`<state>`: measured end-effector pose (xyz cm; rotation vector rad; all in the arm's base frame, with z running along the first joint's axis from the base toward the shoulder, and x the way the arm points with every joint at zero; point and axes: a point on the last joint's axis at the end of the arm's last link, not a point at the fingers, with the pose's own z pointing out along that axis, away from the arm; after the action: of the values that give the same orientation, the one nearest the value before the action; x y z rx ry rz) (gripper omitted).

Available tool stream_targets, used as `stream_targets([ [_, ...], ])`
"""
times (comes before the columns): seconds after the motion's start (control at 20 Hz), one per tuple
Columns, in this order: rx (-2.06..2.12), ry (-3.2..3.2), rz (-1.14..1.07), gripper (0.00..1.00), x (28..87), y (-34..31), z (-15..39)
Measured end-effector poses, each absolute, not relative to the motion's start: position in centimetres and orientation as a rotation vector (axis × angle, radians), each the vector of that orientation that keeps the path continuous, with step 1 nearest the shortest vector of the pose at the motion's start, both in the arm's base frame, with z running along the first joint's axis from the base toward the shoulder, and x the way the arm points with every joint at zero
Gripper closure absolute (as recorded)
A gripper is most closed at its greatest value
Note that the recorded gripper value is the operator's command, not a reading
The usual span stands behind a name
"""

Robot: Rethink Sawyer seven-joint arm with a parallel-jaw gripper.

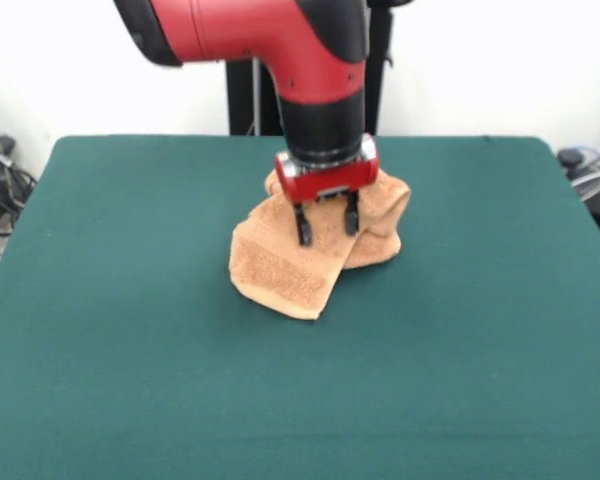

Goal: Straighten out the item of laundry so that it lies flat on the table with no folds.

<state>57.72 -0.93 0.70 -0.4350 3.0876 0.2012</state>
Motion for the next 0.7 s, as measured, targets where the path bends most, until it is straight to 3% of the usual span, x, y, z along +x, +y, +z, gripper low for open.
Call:
stream_targets([
  [0.7,-0.453,3.140,0.221,0.00,56.0,-1.8,-0.7],
])
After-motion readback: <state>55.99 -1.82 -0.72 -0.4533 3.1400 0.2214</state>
